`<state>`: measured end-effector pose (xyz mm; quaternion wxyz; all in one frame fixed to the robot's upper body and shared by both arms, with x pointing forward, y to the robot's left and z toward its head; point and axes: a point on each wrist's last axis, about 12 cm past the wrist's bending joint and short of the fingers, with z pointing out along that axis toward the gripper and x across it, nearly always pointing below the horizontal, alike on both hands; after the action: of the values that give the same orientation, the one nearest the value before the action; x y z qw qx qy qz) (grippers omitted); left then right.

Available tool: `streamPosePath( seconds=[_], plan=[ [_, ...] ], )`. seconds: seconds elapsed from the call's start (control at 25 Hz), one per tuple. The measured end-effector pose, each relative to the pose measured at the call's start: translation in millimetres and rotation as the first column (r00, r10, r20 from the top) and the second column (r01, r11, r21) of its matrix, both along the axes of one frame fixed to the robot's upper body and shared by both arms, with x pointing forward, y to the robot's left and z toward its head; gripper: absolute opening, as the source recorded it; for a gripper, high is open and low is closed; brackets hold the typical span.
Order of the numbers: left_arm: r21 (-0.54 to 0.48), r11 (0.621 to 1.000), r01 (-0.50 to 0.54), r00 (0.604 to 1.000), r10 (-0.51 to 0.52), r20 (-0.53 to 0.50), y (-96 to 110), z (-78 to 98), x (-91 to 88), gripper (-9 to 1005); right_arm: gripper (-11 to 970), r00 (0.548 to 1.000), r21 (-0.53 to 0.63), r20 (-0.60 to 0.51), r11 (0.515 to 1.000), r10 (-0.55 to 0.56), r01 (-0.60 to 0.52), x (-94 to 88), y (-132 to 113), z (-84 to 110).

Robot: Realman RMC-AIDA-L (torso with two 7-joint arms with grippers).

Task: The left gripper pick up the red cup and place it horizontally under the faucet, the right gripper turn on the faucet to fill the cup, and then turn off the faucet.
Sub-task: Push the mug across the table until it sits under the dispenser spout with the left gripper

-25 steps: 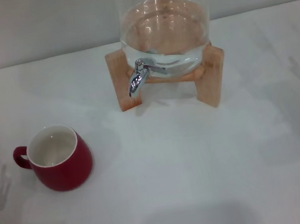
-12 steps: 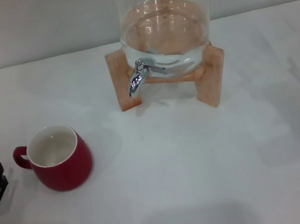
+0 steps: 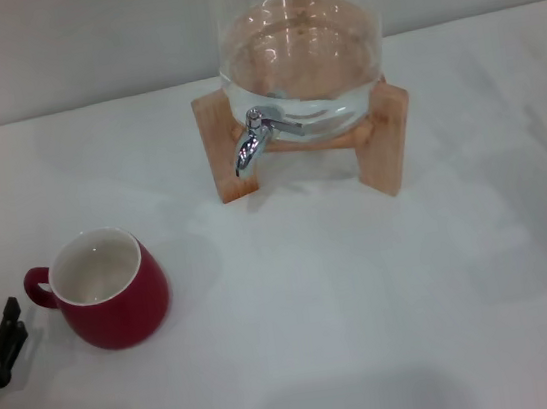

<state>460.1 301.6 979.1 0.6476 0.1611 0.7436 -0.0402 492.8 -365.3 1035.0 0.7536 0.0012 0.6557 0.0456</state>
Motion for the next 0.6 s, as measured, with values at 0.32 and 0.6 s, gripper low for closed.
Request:
streamPosePath(
  seconds=[0.32,0.6],
  plan=[
    [0.004,1.0,0.017,1.0,-0.017,-0.001,-1.9,0.0,0.4,778,870,1.0,0.0,0.0,1.0,0.0,0.0,-0.1,0.0,-0.1],
    [0.006,1.0,0.026,1.0,-0.026,-0.001,-2.8,0.0,0.4,778,870,1.0,0.0,-0.001,1.0,-0.001,0.001,-0.6,-0.3,-0.3]
  ],
)
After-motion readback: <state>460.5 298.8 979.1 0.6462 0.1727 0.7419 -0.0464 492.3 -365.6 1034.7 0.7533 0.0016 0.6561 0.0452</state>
